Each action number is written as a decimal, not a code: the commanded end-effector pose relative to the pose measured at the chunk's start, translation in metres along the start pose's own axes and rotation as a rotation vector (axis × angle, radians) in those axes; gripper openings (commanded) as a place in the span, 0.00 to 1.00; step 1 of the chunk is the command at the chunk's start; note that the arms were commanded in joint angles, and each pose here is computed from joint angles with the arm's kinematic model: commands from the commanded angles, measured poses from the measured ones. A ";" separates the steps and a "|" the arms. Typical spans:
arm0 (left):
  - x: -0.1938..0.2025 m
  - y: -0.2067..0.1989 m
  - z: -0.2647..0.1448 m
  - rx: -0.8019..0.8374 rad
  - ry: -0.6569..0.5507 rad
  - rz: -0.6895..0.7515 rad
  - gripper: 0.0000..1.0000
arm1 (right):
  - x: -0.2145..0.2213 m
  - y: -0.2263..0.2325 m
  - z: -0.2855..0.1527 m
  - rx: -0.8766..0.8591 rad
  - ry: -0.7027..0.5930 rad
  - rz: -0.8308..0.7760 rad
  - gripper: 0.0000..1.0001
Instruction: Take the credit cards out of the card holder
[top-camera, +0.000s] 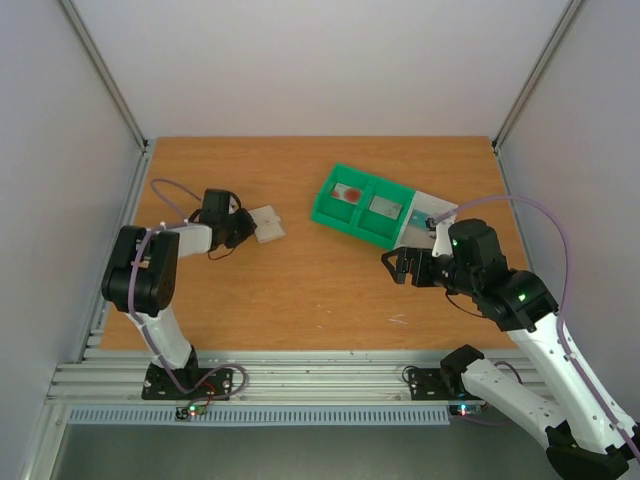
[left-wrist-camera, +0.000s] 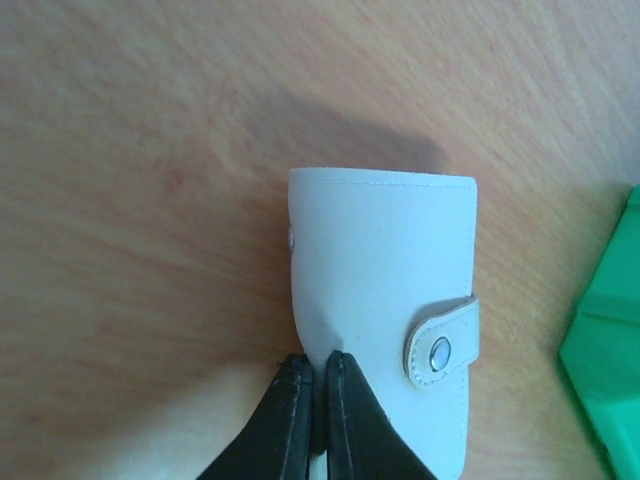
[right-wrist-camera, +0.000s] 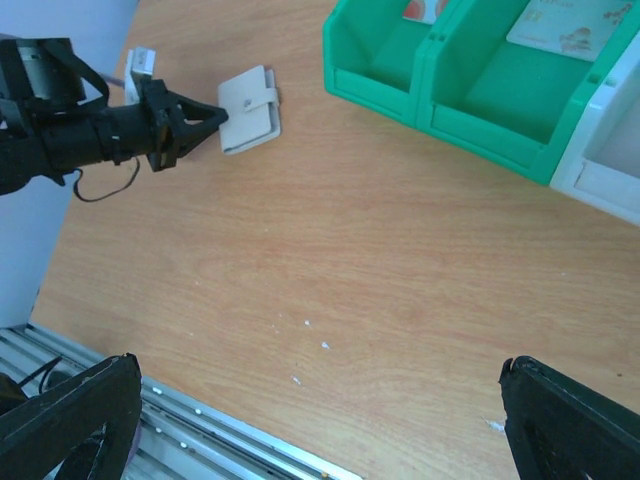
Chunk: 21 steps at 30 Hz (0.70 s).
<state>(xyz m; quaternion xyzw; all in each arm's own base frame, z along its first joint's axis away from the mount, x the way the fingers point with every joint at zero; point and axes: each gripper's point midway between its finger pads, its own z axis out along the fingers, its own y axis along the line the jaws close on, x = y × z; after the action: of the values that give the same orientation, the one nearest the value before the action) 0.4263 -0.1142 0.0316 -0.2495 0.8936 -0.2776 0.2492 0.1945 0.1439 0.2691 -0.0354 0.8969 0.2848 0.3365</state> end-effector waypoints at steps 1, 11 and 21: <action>0.022 -0.003 -0.016 0.026 0.066 0.020 0.01 | 0.013 -0.008 0.004 0.031 0.049 0.027 0.98; 0.093 -0.001 -0.047 0.035 0.204 0.064 0.01 | 0.036 -0.011 0.025 0.011 0.165 0.081 0.90; 0.166 0.006 -0.072 0.085 0.307 0.066 0.01 | 0.058 -0.006 0.050 -0.053 0.265 0.165 0.73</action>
<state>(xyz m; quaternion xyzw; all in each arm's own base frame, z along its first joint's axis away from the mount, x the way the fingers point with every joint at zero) 0.2789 -0.1699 0.0302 -0.1650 0.9212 -0.3208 0.1454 0.1829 0.1600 0.2040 -0.0129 0.9309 0.2966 0.2126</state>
